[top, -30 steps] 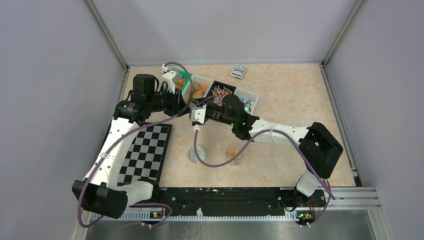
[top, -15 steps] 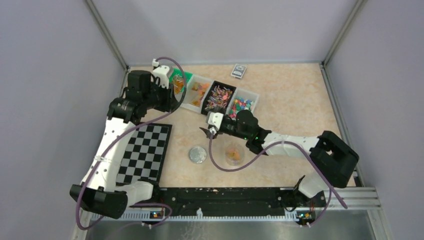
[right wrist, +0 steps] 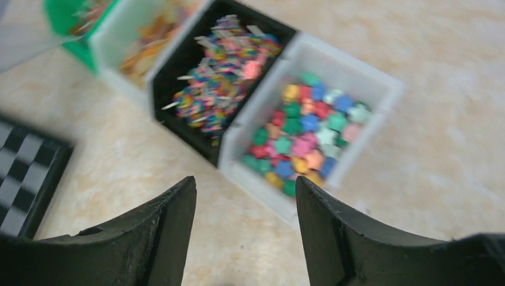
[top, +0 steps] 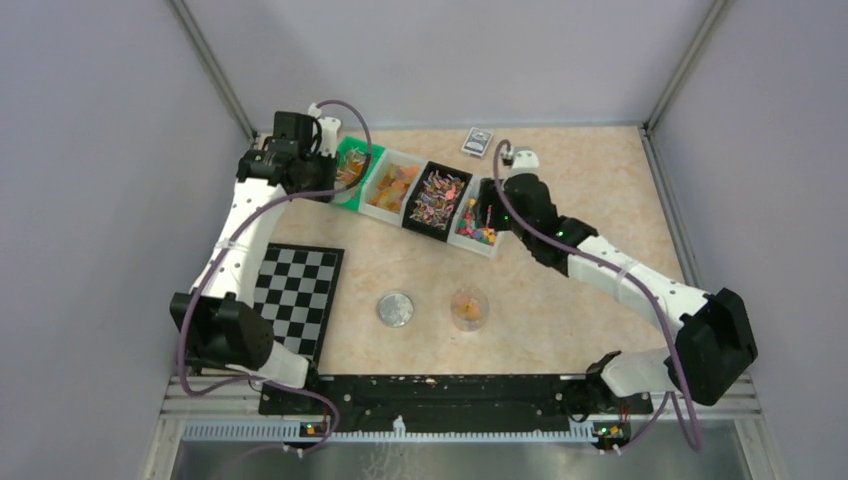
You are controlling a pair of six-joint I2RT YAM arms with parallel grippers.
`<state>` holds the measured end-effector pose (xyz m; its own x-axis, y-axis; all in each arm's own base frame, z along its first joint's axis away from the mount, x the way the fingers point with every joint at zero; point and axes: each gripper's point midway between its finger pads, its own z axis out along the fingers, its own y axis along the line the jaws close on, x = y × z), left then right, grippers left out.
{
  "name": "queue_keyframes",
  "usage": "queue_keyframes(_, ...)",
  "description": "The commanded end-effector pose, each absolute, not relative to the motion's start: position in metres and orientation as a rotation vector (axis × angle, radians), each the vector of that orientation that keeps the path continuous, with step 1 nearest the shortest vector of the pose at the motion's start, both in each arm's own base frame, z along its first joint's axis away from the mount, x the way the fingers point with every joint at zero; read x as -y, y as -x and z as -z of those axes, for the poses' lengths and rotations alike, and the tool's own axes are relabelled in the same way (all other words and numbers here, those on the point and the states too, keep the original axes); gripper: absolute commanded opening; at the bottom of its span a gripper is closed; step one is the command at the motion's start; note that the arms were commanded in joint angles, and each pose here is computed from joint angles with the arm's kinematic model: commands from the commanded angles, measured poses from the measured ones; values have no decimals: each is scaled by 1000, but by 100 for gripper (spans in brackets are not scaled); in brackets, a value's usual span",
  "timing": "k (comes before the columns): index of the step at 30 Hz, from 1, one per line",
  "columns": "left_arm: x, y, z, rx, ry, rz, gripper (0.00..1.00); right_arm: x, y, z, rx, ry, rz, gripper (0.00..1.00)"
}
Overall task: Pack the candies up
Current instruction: Scoop the fake candies from the storage box.
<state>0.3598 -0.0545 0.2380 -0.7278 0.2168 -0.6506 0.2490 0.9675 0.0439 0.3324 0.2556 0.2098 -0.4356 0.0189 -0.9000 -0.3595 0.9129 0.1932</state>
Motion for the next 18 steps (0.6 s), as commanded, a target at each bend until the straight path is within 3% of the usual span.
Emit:
queue_keyframes(1, 40, -386, -258, -2374, -312, -40, 0, -193, -338, -196, -2152, -186, -276, 61)
queue_keyframes(7, 39, -406, -237, -2436, -342, -53, 0, -165, -359, -174, -2242, -392, -148, 61)
queue_keyframes(18, 43, -436, -216, -2491, -374, -50, 0, -166, -384, -131, -2335, -463, -118, 57)
